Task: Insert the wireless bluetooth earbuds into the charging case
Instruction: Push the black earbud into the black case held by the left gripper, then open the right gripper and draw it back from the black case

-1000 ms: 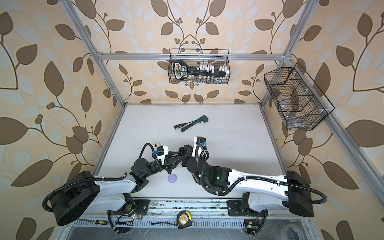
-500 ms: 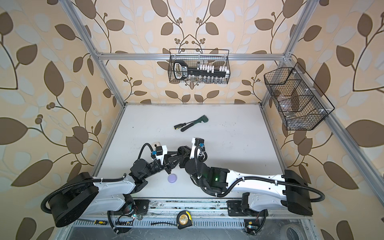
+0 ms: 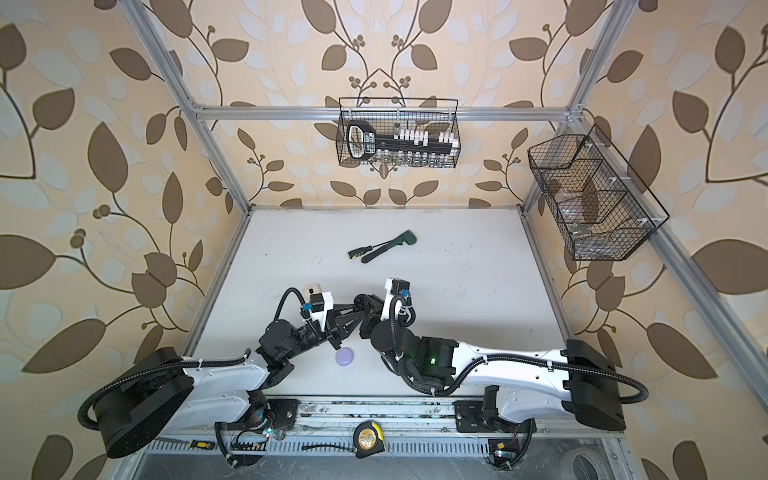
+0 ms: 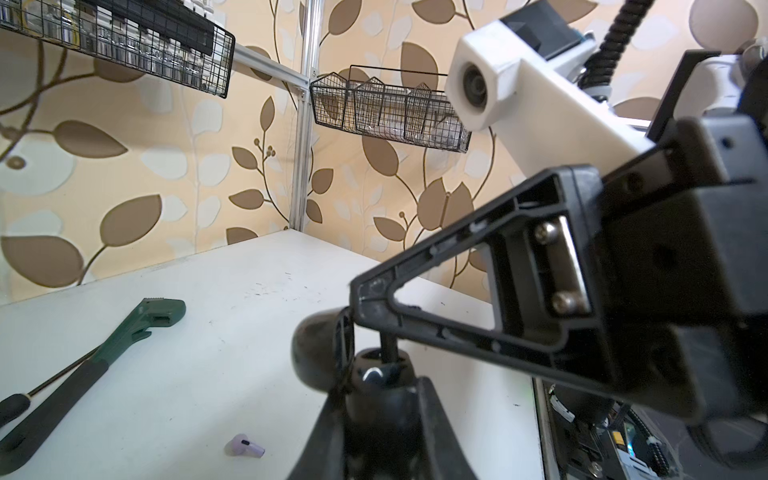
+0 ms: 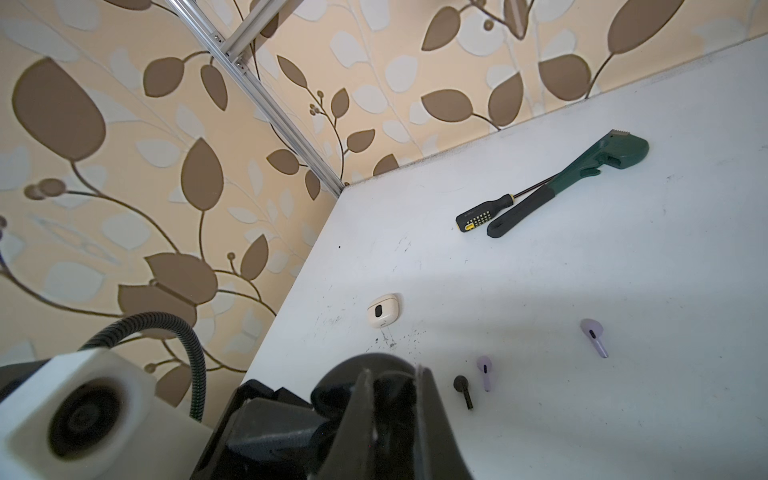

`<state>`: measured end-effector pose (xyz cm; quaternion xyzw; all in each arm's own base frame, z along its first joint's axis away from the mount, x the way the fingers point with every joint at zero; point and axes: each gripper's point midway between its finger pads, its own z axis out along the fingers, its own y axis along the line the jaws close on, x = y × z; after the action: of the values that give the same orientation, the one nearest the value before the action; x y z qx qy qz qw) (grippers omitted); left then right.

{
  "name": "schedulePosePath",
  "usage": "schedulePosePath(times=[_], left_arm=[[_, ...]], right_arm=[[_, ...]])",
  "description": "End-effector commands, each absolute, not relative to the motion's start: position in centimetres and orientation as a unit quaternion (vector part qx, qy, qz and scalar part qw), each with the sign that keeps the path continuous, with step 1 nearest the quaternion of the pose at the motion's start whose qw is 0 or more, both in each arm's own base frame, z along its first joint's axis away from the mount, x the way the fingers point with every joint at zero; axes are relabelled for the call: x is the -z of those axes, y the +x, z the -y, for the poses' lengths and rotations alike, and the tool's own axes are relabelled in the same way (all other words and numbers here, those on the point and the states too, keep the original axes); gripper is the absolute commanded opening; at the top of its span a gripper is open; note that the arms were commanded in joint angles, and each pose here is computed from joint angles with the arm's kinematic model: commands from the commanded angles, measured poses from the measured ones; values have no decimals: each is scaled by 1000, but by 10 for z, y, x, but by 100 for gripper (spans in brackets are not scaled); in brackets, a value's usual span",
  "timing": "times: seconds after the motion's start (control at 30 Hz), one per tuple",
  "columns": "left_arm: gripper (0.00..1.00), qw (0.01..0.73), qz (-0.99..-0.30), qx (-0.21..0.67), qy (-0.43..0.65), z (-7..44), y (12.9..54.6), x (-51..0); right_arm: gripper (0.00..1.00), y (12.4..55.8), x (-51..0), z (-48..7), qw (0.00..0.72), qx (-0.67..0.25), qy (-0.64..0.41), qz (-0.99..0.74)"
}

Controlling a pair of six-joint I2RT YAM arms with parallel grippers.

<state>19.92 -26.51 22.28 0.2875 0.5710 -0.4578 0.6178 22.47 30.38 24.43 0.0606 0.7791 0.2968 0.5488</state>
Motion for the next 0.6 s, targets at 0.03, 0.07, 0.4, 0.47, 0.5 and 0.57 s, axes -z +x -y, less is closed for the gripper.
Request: schedulePosePath(times=[0.03,0.07,0.4,0.47,0.5,0.57], left_arm=[[0,661,-518,468,276,259,193,-258],[0,661,-517,467,276,259,193,-258],[0,664,-513,466,279,257,190,-259],[0,665,-514,465,279,257,190,-259],[0,665,-514,464,279,257,190,-258],[0,666,-514,462,280,256,190,-258]], right_arm=[[6,220,-229,-307,536,-295,48,-790],[6,219,-229,-309,533,-298,47,-790],[25,211,-229,-314,522,-318,42,-790],[33,211,-232,-310,524,-318,43,-789],[35,210,-234,-308,526,-319,43,-787],[42,208,-239,-302,531,-317,44,-785]])
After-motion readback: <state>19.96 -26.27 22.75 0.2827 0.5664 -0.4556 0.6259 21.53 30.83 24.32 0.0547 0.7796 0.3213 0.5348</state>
